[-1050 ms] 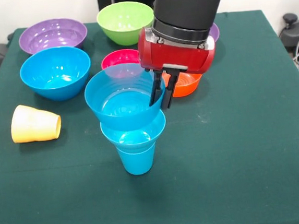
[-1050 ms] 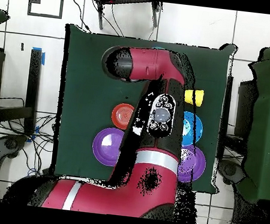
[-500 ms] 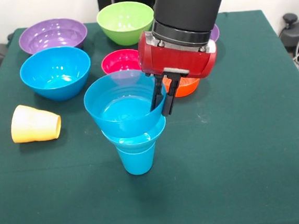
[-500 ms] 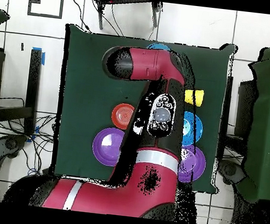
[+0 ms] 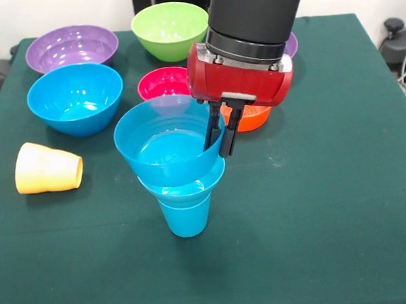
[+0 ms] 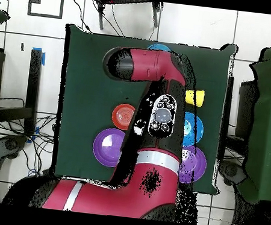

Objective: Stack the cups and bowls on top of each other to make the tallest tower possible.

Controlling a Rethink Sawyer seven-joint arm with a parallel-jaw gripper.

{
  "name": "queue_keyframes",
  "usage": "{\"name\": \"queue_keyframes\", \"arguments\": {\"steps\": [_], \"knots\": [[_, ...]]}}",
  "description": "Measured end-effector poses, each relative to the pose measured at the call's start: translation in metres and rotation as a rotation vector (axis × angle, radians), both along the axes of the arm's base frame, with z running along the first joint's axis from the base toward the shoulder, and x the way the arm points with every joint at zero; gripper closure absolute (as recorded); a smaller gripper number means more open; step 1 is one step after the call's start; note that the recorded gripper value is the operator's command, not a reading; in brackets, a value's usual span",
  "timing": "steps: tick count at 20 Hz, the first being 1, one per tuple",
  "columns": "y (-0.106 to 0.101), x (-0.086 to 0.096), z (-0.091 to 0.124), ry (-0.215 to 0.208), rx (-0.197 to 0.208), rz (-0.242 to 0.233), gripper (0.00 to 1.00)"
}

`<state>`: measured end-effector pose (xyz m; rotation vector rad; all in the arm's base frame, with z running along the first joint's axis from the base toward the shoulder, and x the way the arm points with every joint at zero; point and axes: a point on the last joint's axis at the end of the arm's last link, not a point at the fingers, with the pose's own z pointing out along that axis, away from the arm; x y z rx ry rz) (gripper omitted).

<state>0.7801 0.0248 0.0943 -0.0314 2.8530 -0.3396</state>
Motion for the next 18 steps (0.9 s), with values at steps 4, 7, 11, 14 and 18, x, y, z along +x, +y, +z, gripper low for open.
{"name": "queue_keyframes", "arguments": {"steps": [4, 7, 11, 14, 18], "knots": [[0.000, -0.005, -0.004, 0.012, 0.002, -0.001, 1.00], [0.001, -0.009, -0.008, 0.024, 0.003, -0.002, 1.00], [0.001, -0.013, -0.012, 0.033, 0.004, -0.002, 1.00], [0.001, -0.015, -0.014, 0.038, 0.005, -0.003, 1.00], [0.001, -0.018, -0.016, 0.042, 0.006, -0.002, 1.00]]}}
